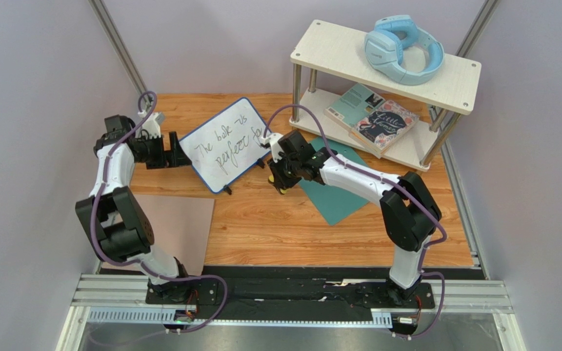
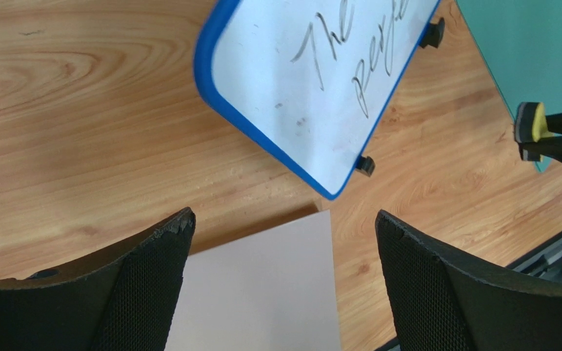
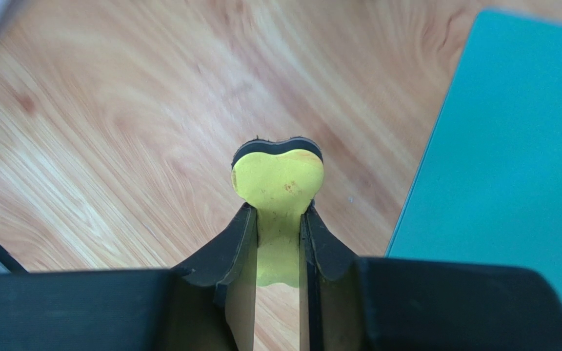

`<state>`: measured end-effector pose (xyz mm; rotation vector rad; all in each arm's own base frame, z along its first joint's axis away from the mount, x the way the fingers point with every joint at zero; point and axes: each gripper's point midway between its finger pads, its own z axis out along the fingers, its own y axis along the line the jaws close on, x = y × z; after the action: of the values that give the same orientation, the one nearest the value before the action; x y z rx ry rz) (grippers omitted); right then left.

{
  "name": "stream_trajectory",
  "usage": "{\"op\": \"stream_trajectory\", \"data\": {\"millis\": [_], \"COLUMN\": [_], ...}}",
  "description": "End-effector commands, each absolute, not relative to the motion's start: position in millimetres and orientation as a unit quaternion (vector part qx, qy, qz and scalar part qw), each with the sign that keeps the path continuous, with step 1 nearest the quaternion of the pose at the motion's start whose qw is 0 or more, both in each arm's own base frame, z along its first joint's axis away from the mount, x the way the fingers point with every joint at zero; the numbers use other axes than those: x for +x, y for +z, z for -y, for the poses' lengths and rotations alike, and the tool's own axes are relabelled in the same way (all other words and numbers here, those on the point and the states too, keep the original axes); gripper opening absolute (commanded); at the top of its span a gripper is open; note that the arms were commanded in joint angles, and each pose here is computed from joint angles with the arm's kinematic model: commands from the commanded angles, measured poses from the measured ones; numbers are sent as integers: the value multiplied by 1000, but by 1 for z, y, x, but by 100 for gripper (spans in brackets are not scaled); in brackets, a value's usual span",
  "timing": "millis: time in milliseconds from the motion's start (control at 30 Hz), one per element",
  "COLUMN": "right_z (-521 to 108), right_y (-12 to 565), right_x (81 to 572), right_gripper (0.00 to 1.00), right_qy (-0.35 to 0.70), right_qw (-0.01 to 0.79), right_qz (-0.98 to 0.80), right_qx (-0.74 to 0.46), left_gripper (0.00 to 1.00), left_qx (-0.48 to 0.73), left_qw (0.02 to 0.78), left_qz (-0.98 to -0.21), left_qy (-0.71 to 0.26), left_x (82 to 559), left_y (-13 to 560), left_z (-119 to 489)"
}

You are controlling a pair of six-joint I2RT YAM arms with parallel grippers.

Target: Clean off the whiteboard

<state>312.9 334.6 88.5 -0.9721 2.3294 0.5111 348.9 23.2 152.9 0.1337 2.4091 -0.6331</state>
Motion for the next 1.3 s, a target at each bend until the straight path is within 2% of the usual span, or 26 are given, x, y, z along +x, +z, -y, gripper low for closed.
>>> {"op": "stream_trajectory", "data": {"millis": [0,333,433,533,633,733,767,800,1100,1267], "right_z": [-367,-398,-408,-421,-431,-434,-432,-431,-422,-433], "right_y": [150,180,176,175,174,173,174,172,136,118], "right_x": [348,405,425,443,463,482,489,493,528,525], "right_gripper": [0,0,0,0,0,0,0,0,0,0], "right_qy": [236,257,248,251,255,262,263,262,196,179], "right_qw": [366,461,475,485,499,510,513,515,561,570], "right_qz": [-848,-822,-821,-817,-811,-806,-806,-805,-794,-786], "right_qx": [-300,-212,-195,-185,-168,-146,-135,-132,-125,-156], "left_gripper": [95,89,84,73,58,27,5,0,0,0], "left_qx": [41,58,65,75,87,103,105,117,167,173], "left_qw": [364,398,398,401,401,402,401,406,395,385], "left_qz": [-886,-856,-853,-847,-837,-828,-828,-827,-829,-833], "left_qy": [-285,-324,-332,-341,-363,-378,-377,-370,-359,-359], "left_x": [382,441,454,464,468,467,467,468,455,451], "left_y": [166,157,149,144,142,143,143,143,142,138], "left_z": [-20,-28,-33,-34,-31,-26,-26,-28,-27,-27]}}
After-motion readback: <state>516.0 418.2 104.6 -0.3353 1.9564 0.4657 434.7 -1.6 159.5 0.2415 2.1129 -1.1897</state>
